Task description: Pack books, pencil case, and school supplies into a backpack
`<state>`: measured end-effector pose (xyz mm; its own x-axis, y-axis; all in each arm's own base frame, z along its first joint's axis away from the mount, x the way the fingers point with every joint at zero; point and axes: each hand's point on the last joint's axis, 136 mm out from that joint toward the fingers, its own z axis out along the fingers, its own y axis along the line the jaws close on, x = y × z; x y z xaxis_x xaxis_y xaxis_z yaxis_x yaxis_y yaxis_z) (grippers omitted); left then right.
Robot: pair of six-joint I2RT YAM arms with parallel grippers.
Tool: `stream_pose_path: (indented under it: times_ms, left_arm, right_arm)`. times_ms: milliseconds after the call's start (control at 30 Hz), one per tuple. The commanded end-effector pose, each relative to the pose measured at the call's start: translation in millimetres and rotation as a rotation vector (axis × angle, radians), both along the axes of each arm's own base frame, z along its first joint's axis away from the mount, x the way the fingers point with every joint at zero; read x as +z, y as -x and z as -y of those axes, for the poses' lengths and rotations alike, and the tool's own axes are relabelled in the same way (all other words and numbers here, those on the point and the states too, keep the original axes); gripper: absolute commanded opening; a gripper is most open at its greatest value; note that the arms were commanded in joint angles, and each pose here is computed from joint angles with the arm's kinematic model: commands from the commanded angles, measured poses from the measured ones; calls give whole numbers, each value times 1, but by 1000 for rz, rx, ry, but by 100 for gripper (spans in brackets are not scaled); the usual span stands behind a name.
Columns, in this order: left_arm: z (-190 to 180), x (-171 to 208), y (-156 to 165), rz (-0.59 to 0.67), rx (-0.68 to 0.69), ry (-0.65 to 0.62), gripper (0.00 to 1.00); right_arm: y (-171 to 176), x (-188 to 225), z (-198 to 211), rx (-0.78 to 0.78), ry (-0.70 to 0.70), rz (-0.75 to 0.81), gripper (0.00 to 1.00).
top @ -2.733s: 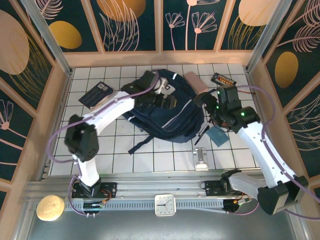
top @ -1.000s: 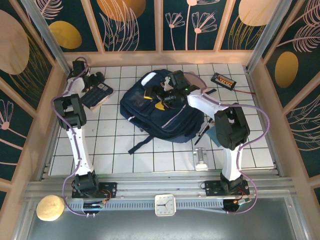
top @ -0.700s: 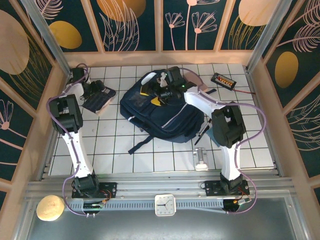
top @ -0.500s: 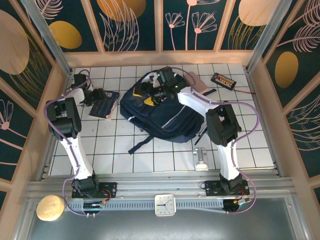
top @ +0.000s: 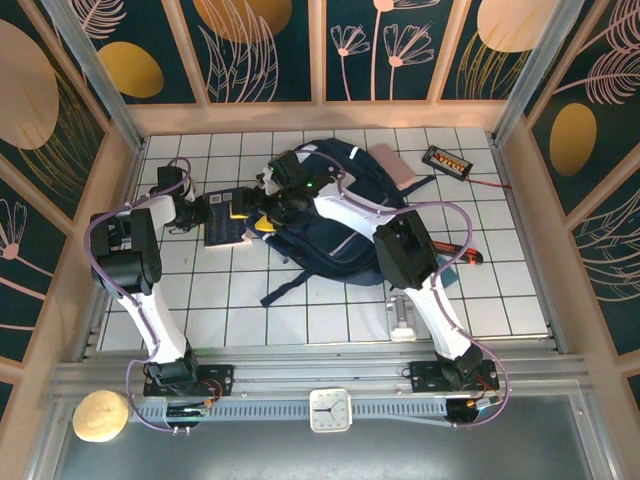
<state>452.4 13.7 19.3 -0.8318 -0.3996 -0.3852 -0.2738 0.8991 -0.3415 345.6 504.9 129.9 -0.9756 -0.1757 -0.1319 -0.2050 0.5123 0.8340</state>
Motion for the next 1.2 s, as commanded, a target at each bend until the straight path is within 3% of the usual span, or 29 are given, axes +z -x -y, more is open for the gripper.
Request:
stream_pose_path:
  times_ms: [0,167,367,600,733,833,900,1033,1167]
  left_arm:
    - [27,-38,38,-165,-47,102,0]
    - [33,-25,40,-150,-71,132,0]
    - [41,21,43,-63,-86,170,0]
    - [40,25,95,-108,-91,129,0]
    - [20,24,114,-93,13,58,0]
    - [10,25,101,-71,56,66,28]
    - [3,28,85,-49,70,53,38]
    - [-5,39,52,-1,82,54,44]
    - [-8,23,40,-28,57,40,45]
  right_arm:
    - [-8,-24,3,-3,60,2,92]
    - [-8,-44,4,-8,94,-21,92]
    - [-12,-45,13,-31,128,-9,92]
    - [-13,-57,15,-33,190,-12,92]
    - [-13,-64,9,-20,222,10,92]
    - [-16,-76,10,-31,276,34,89]
    - [-18,-83,9,-35,291,50,85]
    - [-18,-100,4,-24,304,53,78]
    - [-18,-115,3,-15,314,54,69]
